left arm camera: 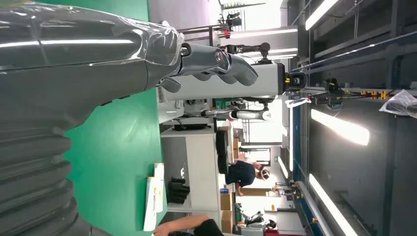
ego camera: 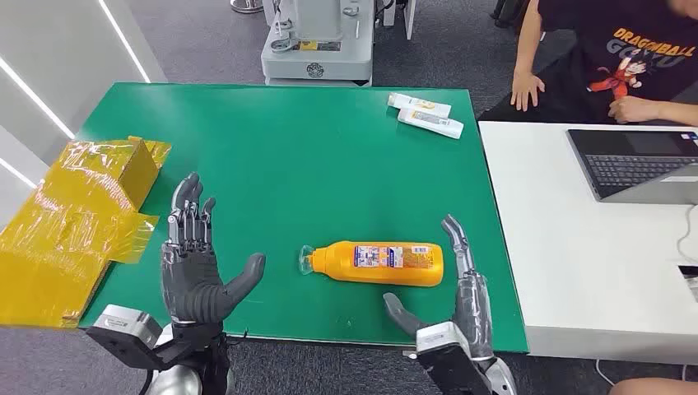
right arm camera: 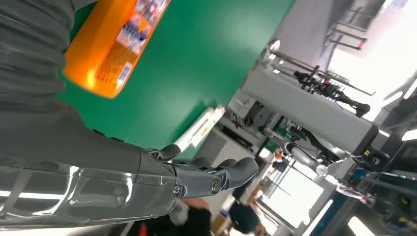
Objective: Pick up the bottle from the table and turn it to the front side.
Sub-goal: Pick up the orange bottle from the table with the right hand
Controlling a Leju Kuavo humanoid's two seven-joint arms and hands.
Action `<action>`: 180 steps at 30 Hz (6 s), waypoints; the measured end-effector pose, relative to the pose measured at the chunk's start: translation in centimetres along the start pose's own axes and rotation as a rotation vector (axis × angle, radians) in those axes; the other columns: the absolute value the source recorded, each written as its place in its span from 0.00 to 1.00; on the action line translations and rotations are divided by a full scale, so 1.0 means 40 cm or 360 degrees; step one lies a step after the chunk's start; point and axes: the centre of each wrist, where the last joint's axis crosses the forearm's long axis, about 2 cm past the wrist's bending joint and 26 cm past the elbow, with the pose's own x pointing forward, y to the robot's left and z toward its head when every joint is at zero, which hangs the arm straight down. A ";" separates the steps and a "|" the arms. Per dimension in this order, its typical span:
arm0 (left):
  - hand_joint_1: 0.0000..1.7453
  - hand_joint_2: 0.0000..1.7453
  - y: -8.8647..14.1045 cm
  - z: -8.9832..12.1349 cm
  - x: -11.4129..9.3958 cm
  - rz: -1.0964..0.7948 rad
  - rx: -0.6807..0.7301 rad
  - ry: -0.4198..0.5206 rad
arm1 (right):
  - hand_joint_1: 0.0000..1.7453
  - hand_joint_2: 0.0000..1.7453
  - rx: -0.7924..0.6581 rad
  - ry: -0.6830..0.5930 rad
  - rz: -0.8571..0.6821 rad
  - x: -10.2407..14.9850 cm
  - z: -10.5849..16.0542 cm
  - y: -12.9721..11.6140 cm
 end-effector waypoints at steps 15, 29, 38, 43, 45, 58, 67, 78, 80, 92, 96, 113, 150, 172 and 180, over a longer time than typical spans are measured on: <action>0.00 1.00 0.003 0.001 -0.002 0.0045 -0.0044 -0.0029 | 0.00 1.00 0.0375 -0.0011 0.0300 -0.064 0.019 -0.092; 0.00 1.00 0.016 -0.040 0.003 0.0094 -0.0120 -0.0102 | 0.00 1.00 0.1555 -0.0021 0.0476 -0.163 -0.439 -0.669; 0.00 1.00 0.020 -0.042 0.003 0.0102 -0.0095 -0.0115 | 0.00 1.00 0.1720 -0.0034 0.0474 -0.150 -0.651 -0.587; 0.00 1.00 0.021 -0.042 0.002 0.0101 -0.0103 -0.0121 | 0.00 1.00 0.1741 -0.0027 0.0462 -0.189 -0.669 -0.513; 0.00 1.00 0.021 -0.042 0.002 0.0108 -0.0105 -0.0122 | 0.00 1.00 0.1736 -0.0027 0.0461 -0.215 -0.665 -0.475; 0.00 1.00 0.017 -0.057 -0.001 0.0140 -0.0112 -0.0120 | 0.00 1.00 0.1805 0.0083 0.0365 -0.363 -0.523 -0.296; 0.00 1.00 0.005 -0.080 -0.007 0.0144 -0.0163 -0.0121 | 0.00 1.00 0.1813 0.0209 0.0241 -0.432 -0.414 -0.263; 0.00 1.00 0.003 -0.081 -0.013 0.0145 -0.0160 -0.0107 | 0.00 1.00 0.1815 0.0298 0.0183 -0.465 -0.354 -0.254; 0.00 1.00 0.003 -0.081 -0.013 0.0148 -0.0157 -0.0105 | 0.00 1.00 0.1814 0.0311 0.0180 -0.468 -0.348 -0.253; 0.00 1.00 -0.001 -0.079 -0.014 0.0172 -0.0147 -0.0099 | 0.00 1.00 0.1795 0.0365 0.0181 -0.478 -0.320 -0.273; 0.00 1.00 -0.002 -0.079 -0.015 0.0180 -0.0145 -0.0097 | 0.00 1.00 0.1783 0.0373 0.0186 -0.481 -0.309 -0.283; 0.00 1.00 -0.002 -0.076 -0.019 0.0179 -0.0130 -0.0094 | 0.00 1.00 0.1811 0.0411 0.0183 -0.487 -0.301 -0.292; 0.00 1.00 -0.038 -0.115 -0.036 0.0238 -0.0185 -0.0079 | 0.00 1.00 0.1857 0.0249 0.0180 -0.459 -0.390 -0.156; 0.00 1.00 -0.039 -0.113 -0.039 0.0244 -0.0165 -0.0058 | 0.80 1.00 0.1846 0.0371 0.0142 -0.494 -0.302 -0.133; 0.00 1.00 -0.038 -0.106 -0.042 0.0241 -0.0158 -0.0046 | 0.93 1.00 0.1830 0.0373 0.0127 -0.497 -0.299 -0.136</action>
